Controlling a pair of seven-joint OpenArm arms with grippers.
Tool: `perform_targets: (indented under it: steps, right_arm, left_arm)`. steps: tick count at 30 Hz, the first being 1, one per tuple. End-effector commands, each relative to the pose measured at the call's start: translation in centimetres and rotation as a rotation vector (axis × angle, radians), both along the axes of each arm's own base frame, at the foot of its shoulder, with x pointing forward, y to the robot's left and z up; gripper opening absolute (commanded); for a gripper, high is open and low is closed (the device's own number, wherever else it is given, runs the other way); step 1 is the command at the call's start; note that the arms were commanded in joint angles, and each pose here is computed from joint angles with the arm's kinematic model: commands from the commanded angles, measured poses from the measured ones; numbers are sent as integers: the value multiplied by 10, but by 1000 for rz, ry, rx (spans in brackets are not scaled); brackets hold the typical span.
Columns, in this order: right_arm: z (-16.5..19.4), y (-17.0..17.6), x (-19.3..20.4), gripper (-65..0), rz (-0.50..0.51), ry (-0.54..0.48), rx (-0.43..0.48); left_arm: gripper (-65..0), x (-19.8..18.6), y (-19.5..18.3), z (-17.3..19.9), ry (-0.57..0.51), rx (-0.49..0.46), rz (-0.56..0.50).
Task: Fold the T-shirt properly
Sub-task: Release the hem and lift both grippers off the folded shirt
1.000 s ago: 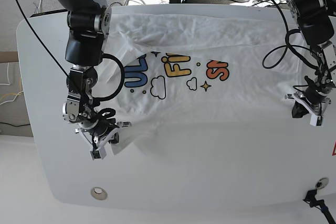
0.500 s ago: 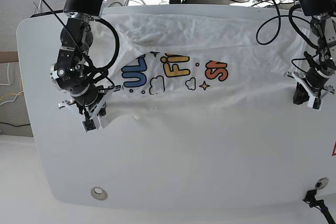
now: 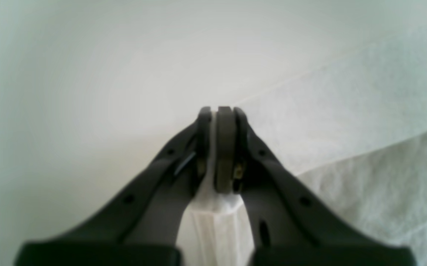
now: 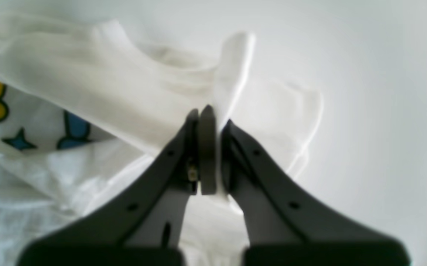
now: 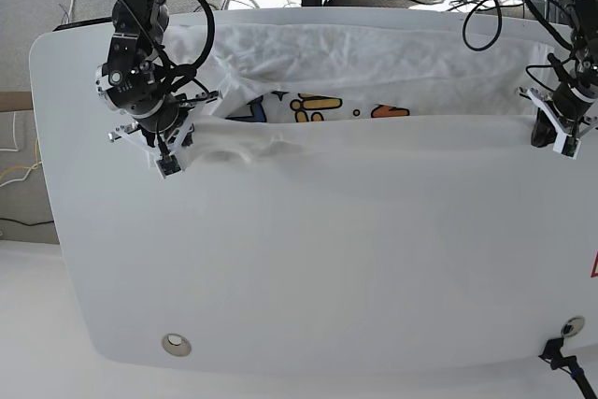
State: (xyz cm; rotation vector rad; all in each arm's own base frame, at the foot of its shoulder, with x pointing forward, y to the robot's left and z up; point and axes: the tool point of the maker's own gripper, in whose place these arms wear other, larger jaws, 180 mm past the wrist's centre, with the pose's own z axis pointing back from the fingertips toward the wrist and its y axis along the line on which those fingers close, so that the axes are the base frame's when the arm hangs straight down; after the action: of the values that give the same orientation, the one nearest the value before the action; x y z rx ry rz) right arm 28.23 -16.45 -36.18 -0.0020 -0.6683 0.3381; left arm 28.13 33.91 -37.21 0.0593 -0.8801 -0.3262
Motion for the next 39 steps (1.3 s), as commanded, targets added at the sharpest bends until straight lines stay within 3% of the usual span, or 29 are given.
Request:
perform_targets:
  steps: [1, 9, 13, 16, 18, 24, 33, 39]
  right_arm:
    - [11, -1, 4, -650, 11, -38, -8]
    - [-1, -3, -8, -650, 11, 3, -18]
    - [-7, -4, -12, -459, 9, 23, -19]
    - [-10, -6, -17, -380, 11, 36, -25]
    - [-12, -8, -20, -376, 16, 43, -28]
    - [-9, -6, -17, -376, 46, 35, -33]
    - [-1, -2, -8, -376, 63, 5, -30]
    - [-11, 32, -35, -376, 167, 71, 138]
  left_arm:
    - [-650, 9, 6, 18, -54, 14, -3]
    - [-650, -8, 8, 5, 18, 48, -40]
    - [-650, -8, 10, 5, 30, 64, -55]
    - [-475, -9, 15, 8, 37, 85, -59]
    - [-430, -12, 22, 6, 64, 125, -62]
    - [-431, -10, 33, 11, 81, 182, -66]
    - [-431, -10, 34, 11, 82, 183, -66]
    - [-431, -1, 33, 17, 60, 184, -63]
